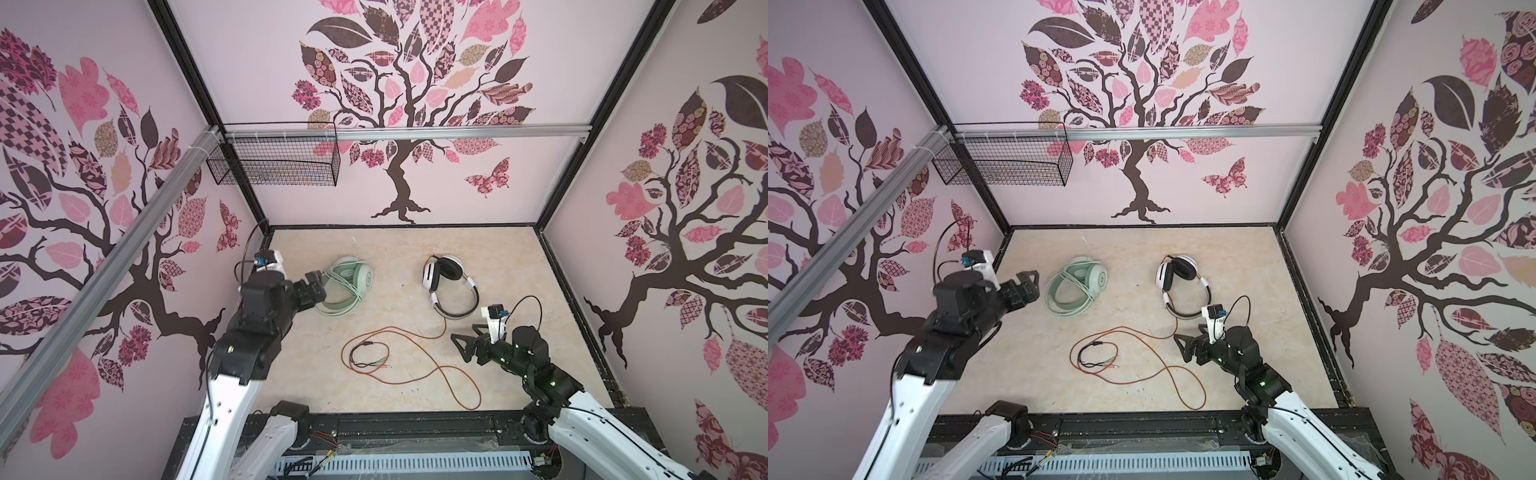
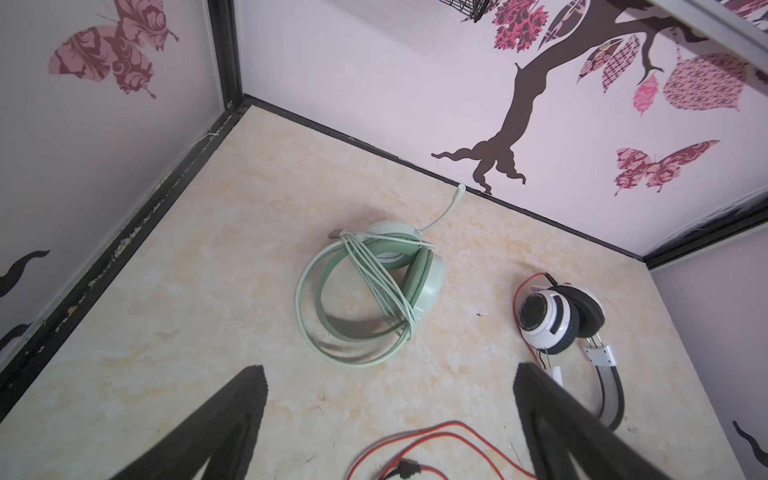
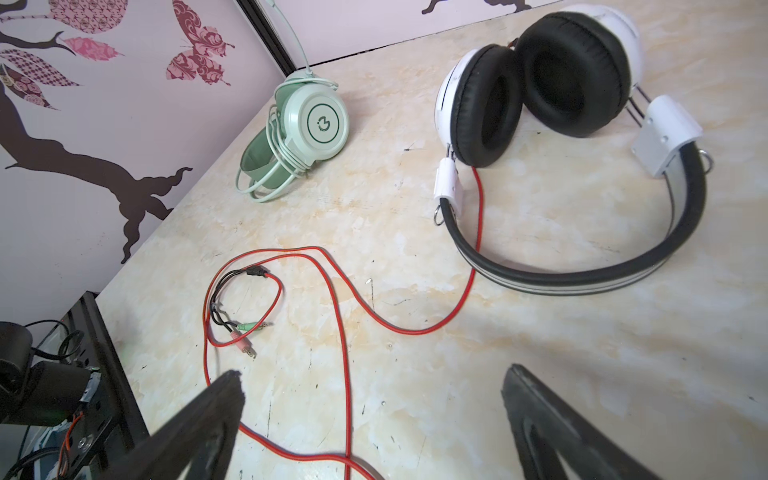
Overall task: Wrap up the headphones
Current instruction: 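Retract the left gripper toward the robot while the right gripper rises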
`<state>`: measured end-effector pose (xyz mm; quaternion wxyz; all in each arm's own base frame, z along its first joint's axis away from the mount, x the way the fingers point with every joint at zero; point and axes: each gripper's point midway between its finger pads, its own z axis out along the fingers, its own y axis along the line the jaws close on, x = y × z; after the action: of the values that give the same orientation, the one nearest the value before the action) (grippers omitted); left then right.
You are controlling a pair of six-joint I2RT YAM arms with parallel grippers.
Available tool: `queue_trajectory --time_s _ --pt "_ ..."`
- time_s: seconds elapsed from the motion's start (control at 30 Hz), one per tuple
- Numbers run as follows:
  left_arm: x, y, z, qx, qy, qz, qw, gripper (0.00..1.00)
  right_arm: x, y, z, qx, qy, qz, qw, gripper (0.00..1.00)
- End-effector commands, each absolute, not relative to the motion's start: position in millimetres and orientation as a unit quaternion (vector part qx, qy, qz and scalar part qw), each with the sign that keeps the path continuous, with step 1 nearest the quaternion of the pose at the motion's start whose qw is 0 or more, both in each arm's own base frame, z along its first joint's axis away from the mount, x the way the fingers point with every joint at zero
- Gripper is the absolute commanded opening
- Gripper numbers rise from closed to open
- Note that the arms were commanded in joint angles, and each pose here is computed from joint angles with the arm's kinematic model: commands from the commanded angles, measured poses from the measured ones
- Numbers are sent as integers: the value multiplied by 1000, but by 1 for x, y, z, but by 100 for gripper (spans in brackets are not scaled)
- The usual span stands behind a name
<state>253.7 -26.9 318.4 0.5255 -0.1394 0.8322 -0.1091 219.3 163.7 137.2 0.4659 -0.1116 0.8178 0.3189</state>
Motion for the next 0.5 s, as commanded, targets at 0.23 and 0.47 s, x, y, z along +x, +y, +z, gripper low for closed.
queue_trajectory --time_s 0.23,0.47 --pt "229 -29 281 -129 870 -107 463 96 226 157 139 -80 822 309 472 100" --pt "238 -37 269 -109 890 -102 430 96 229 154 126 -50 836 303 454 100"
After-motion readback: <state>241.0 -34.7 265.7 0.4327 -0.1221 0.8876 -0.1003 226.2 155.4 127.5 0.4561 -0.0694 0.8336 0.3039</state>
